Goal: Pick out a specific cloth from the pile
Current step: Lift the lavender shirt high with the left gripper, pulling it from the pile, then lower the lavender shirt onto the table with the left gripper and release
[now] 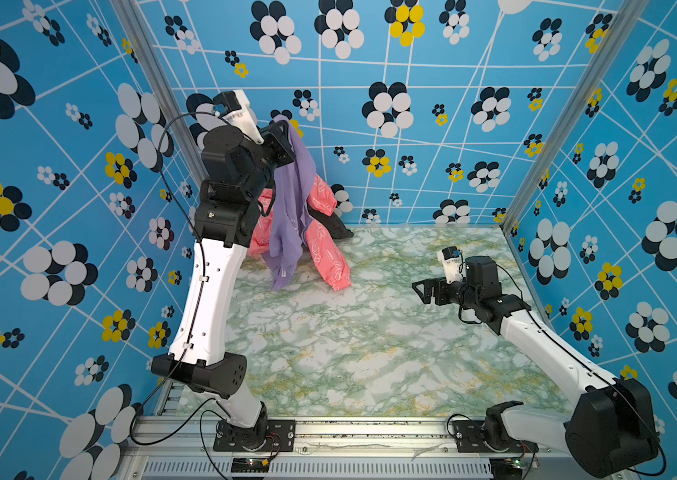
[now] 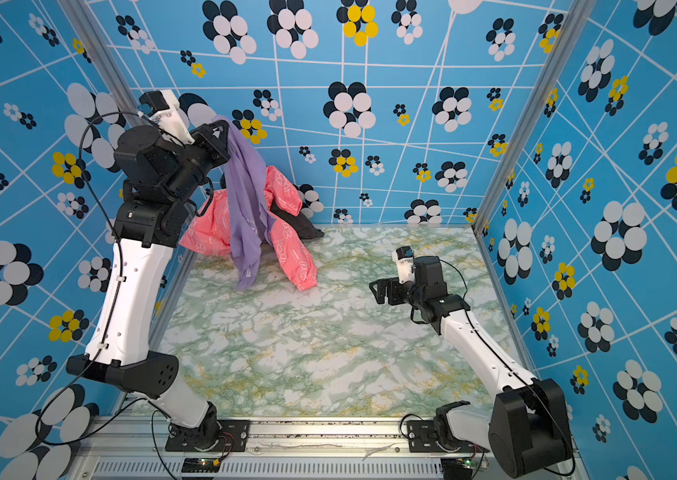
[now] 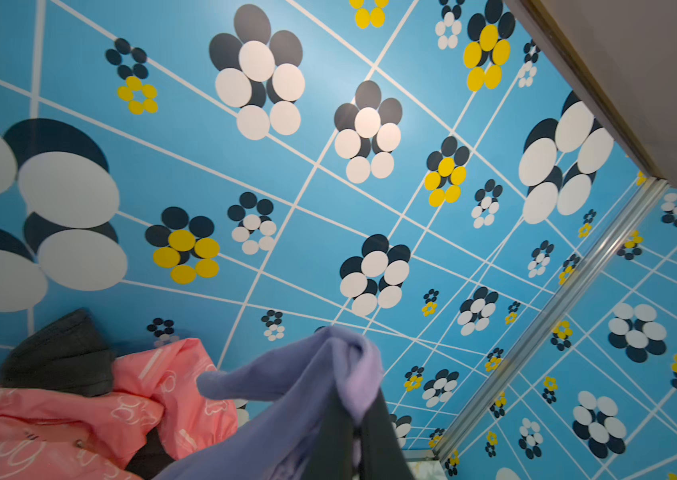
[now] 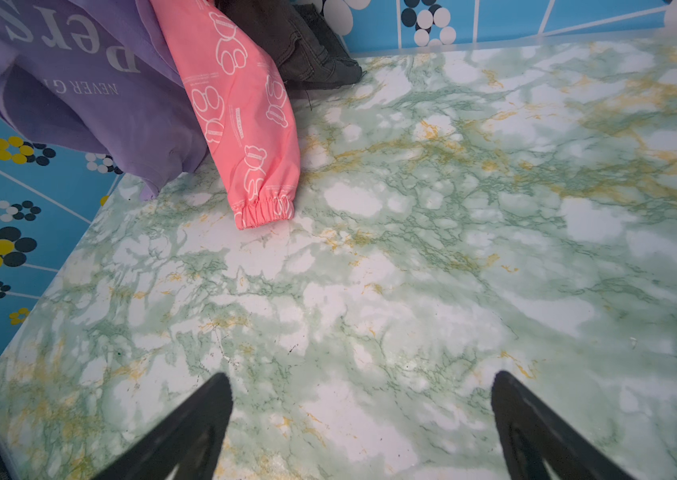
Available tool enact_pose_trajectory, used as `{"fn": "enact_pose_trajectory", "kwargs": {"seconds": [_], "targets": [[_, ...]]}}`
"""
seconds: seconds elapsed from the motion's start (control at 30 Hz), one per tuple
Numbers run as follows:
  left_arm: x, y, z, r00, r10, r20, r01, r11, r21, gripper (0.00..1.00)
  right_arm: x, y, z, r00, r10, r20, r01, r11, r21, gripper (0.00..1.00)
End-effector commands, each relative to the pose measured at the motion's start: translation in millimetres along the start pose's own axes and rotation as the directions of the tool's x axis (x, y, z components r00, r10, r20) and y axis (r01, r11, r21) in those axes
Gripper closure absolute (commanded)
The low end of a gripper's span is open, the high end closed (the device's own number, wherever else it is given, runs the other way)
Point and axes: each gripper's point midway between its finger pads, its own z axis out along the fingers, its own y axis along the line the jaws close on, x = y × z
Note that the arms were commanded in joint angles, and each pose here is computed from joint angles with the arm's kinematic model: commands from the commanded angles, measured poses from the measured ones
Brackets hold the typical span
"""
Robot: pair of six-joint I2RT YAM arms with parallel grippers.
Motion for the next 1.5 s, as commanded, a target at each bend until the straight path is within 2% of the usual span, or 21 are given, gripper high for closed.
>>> {"fn": "enact_pose_trajectory", "kwargs": {"seconds": [0.0,0.17,0.43,0.5,0.57,0.63,0.7,0.8,0.87,0.97,1.1,1.2,1.27,1.37,1.4,1.47], "targets": [[-40,-72,-14,0.993,-0.029,0.111,-0.002,0.964,0.266,1.0,-5,5,-8,0.999,-0.026,0.019,0.026,1.0,0.003,0.01],[-22,-101,-1,0.997,-0.072,0.042,0.049,0.913,0.406,1.0,-3,4,-12,0.999,-0.03,0.022,0.03,0.999,0.012,0.01],[-8,-141,10,0.988,-0.146,-0.049,0.147,0.795,0.589,1.0,-1,3,-20,0.999,-0.035,0.028,0.034,0.999,0.031,0.01],[12,-142,18,0.983,-0.148,-0.106,0.182,0.799,0.573,1.0,-2,3,-22,0.999,-0.039,0.031,0.038,0.999,0.038,0.01],[40,-141,26,0.979,-0.107,-0.172,0.184,0.821,0.54,0.99,-2,1,-24,0.999,-0.042,0.034,0.041,0.998,0.047,0.01],[75,-131,32,0.969,-0.034,-0.246,0.151,0.868,0.474,0.91,-2,0,-25,0.999,-0.043,0.033,0.041,0.998,0.056,0.01],[113,-107,36,0.942,0.04,-0.334,0.087,0.929,0.358,0.83,-3,-1,-27,0.998,-0.043,0.036,0.04,0.997,0.064,0.01],[162,-66,35,0.877,0.14,-0.46,-0.046,0.977,0.21,0.58,-1,-3,-29,0.998,-0.043,0.035,0.04,0.996,0.079,0.01],[184,-44,29,0.828,0.194,-0.526,-0.135,0.979,0.15,0.37,1,-4,-31,0.999,-0.045,0.029,0.042,0.995,0.089,0.01],[204,-16,16,0.754,0.256,-0.605,-0.265,0.961,0.078,0.17,4,-7,-32,0.999,-0.047,0.027,0.044,0.994,0.101,0.01],[215,15,1,0.715,0.223,-0.663,-0.321,0.947,-0.027,0.11,4,-6,-32,0.999,-0.047,0.027,0.045,0.994,0.098,0.01],[221,38,-11,0.735,0.169,-0.657,-0.307,0.946,-0.101,0.12,5,-6,-30,0.999,-0.043,0.023,0.041,0.995,0.092,0.01],[222,58,-22,0.779,0.101,-0.619,-0.263,0.949,-0.175,0.11,5,-5,-30,0.999,-0.04,0.025,0.038,0.995,0.091,0.01],[227,99,-46,0.864,-0.064,-0.499,-0.116,0.94,-0.322,0.14,6,-5,-30,0.999,-0.038,0.024,0.036,0.996,0.088,0.01],[230,117,-58,0.881,-0.134,-0.453,-0.053,0.925,-0.377,0.15,7,-5,-30,0.999,-0.038,0.022,0.036,0.996,0.086,0.01],[239,148,-78,0.889,-0.239,-0.391,0.034,0.885,-0.464,0.17,9,-4,-30,0.999,-0.035,0.018,0.034,0.996,0.081,0.01]]}}
